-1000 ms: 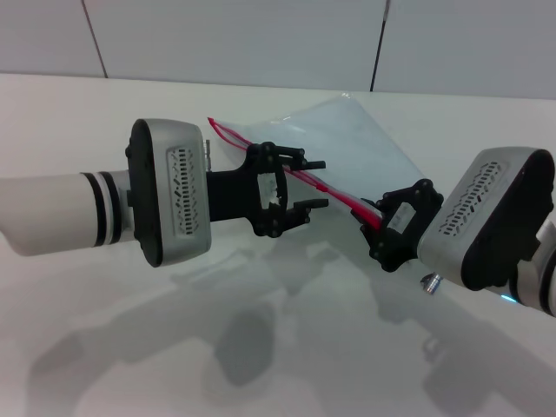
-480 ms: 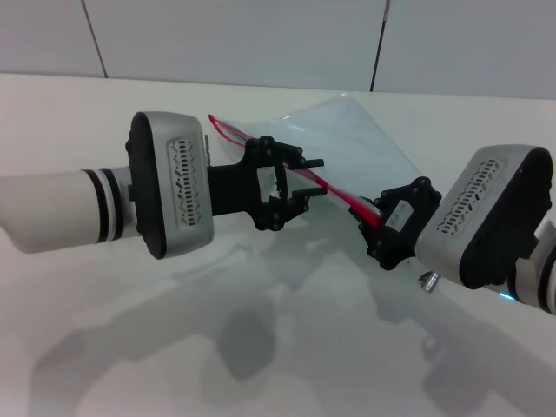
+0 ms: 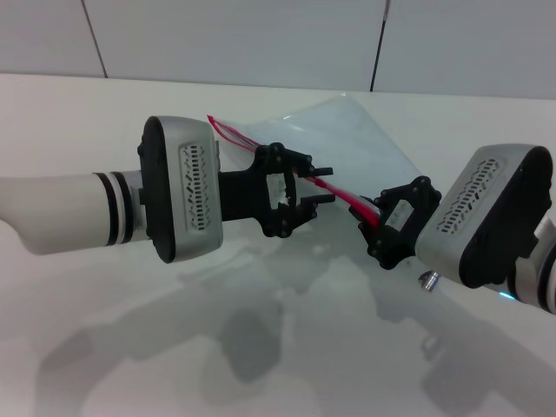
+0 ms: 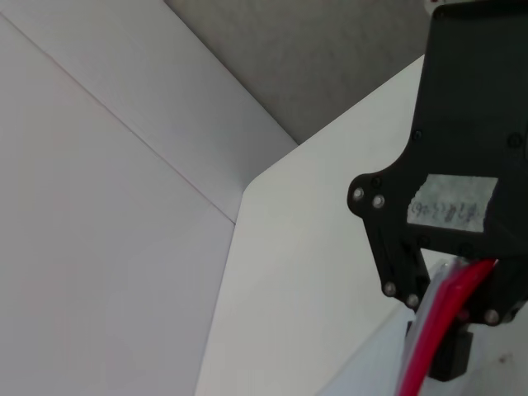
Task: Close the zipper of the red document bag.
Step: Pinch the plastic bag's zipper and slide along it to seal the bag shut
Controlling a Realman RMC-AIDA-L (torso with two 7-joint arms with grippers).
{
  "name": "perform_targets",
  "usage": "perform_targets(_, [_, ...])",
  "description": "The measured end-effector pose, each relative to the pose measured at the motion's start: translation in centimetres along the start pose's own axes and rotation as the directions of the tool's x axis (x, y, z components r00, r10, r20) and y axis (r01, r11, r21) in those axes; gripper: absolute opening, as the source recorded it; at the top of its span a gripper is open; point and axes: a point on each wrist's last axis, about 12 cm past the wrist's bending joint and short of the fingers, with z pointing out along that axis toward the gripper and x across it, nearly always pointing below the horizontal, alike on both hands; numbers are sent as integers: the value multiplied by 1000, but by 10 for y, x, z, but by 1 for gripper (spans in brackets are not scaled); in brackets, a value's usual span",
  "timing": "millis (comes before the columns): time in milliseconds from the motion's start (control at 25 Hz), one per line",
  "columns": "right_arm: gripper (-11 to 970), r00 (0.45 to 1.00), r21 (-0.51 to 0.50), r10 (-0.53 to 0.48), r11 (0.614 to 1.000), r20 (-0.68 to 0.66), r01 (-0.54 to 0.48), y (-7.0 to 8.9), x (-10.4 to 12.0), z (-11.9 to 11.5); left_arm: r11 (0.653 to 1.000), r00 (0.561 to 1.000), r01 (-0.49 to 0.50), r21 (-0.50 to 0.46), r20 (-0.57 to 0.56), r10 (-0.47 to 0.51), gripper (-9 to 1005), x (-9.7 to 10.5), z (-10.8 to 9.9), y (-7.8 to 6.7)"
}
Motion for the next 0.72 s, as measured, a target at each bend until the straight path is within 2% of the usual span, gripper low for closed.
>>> perform_targets(720, [51, 1000, -2, 4, 1000, -7, -4, 1, 2, 1, 999, 999, 34, -10, -17, -34, 169, 3, 0, 0])
